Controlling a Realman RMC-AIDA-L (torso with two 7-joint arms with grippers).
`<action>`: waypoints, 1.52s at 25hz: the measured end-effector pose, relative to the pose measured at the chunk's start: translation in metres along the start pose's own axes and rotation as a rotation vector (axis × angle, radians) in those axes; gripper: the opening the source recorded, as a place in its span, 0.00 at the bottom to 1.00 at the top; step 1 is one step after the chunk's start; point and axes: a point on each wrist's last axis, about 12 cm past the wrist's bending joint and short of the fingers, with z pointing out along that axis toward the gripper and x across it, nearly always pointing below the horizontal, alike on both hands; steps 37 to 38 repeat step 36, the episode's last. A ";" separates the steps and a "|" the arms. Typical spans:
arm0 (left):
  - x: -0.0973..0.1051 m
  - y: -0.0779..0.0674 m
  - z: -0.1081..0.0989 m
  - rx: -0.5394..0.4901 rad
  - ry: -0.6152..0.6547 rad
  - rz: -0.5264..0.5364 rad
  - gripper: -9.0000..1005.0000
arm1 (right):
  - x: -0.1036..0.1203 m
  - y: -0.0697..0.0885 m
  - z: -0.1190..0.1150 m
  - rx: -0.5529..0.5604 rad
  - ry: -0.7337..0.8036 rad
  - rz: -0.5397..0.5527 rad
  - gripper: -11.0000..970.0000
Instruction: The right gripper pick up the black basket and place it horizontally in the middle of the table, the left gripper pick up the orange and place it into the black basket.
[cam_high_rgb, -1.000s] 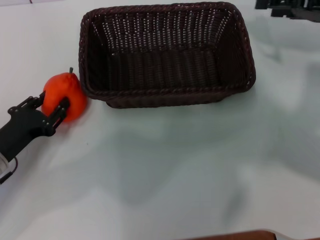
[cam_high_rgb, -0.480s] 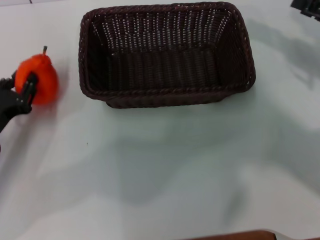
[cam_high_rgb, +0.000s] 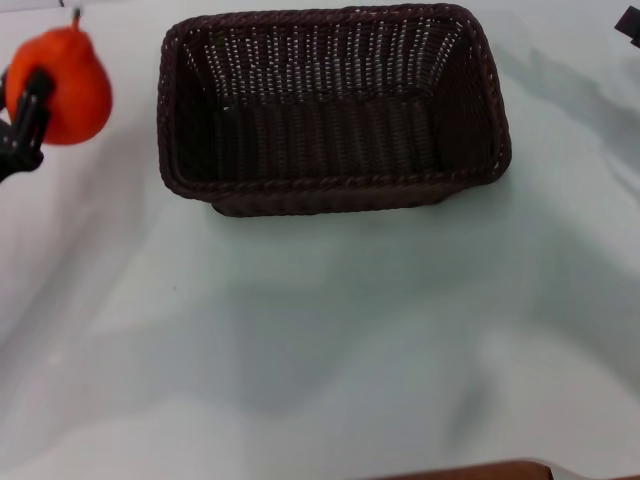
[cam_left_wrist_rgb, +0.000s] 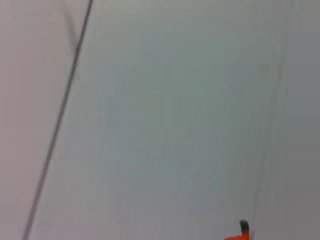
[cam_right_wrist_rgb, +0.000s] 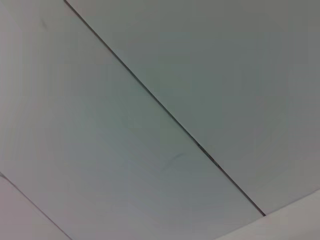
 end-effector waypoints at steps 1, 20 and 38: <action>-0.004 -0.003 0.002 0.023 -0.030 0.001 0.26 | -0.001 0.000 0.000 0.002 0.004 0.000 0.70; 0.017 -0.078 0.058 0.234 -0.035 0.074 0.39 | -0.022 -0.002 -0.010 0.077 0.297 -0.130 0.70; 0.023 -0.012 0.000 -0.285 -0.066 -0.014 0.80 | -0.068 -0.006 0.012 -0.215 0.618 -0.484 0.70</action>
